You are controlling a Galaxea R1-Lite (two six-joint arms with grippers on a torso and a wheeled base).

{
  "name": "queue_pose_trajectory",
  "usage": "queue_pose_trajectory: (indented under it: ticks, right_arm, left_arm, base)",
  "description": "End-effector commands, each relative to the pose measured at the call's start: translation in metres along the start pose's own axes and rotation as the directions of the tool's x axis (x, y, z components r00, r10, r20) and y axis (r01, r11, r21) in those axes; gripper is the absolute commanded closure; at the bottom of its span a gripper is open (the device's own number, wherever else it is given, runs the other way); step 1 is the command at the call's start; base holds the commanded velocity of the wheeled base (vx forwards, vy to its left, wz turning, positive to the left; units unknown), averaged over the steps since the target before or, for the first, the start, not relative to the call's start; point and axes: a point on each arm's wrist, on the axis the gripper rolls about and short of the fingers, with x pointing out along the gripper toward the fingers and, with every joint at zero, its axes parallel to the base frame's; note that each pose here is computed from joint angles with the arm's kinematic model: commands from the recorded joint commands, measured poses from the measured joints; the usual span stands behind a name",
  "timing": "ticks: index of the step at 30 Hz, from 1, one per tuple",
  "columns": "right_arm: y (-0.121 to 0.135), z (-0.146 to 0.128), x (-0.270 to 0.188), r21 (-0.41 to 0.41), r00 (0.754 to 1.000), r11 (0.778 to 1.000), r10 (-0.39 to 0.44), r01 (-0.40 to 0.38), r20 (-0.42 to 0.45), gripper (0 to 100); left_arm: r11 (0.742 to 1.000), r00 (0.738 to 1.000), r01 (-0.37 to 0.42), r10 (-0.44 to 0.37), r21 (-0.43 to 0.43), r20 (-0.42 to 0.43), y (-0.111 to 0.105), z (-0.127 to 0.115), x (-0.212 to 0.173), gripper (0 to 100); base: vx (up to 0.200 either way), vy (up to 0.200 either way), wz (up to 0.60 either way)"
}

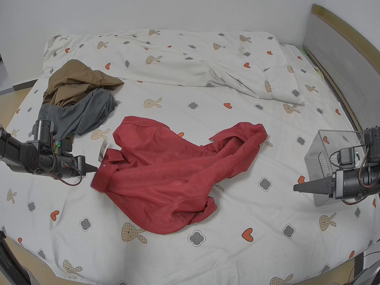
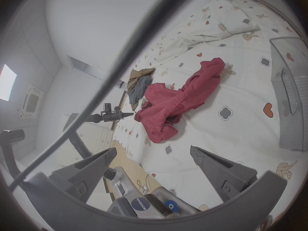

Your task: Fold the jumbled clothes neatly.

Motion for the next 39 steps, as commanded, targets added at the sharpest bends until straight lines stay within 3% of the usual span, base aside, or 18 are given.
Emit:
queue_pose_trajectory:
  ticks: [1, 5, 8, 14, 22, 30, 38, 39]
  right_arm:
    - [-0.007, -0.004, 0.028, 0.024, 0.995, 0.999, -0.031, 0.033, -0.09, 0]
    - [-0.013, -0.018, 0.081, 0.012, 0.964, 0.996, -0.08, 0.086, -0.252, 0]
    - [-0.015, -0.017, 0.112, -0.022, 0.954, 0.996, -0.09, 0.087, -0.285, 0]
    - [-0.038, -0.018, 0.157, -0.069, 0.965, 0.997, -0.055, 0.038, -0.255, 0]
    - [-0.061, -0.02, 0.205, -0.073, 0.962, 0.997, 0.005, -0.026, -0.274, 0]
    - [-0.051, -0.024, 0.236, -0.101, 0.952, 0.992, 0.037, -0.071, -0.305, 0]
    - [-0.051, -0.029, 0.253, -0.111, 0.945, 0.99, 0.044, -0.084, -0.323, 0]
    - [-0.053, -0.028, 0.256, -0.114, 0.946, 0.99, 0.044, -0.085, -0.321, 100]
  left_arm:
    - [1.0, 1.0, 0.008, -0.008, 0.003, -0.018, -0.005, -0.005, 0.002, 0]
    - [1.0, 1.0, -0.013, 0.013, 0.011, 0.012, -0.009, -0.003, -0.011, 0]
    - [1.0, 0.999, -0.007, 0.007, 0.01, 0.032, -0.018, -0.005, -0.026, 0]
    - [0.999, 0.998, 0.041, -0.042, 0.019, 0.055, -0.046, -0.013, -0.044, 0]
    - [0.998, 0.99, 0.052, -0.056, 0.038, 0.128, -0.056, -0.008, -0.065, 0]
    - [0.995, 0.979, 0.073, -0.085, 0.072, 0.184, -0.071, -0.009, -0.089, 0]
    - [0.992, 0.978, 0.087, -0.102, 0.086, 0.18, -0.078, -0.013, -0.091, 0]
    - [0.992, 0.979, 0.088, -0.103, 0.088, 0.178, -0.078, -0.014, -0.091, 0]
  base:
    - [0.0, 0.0, 0.0]
    - [0.0, 0.0, 0.0]
    - [0.0, 0.0, 0.0]
    - [0.0, 0.0, 0.0]
    - [0.0, 0.0, 0.0]
    - [0.0, 0.0, 0.0]
    - [0.0, 0.0, 0.0]
    - [0.0, 0.0, 0.0]
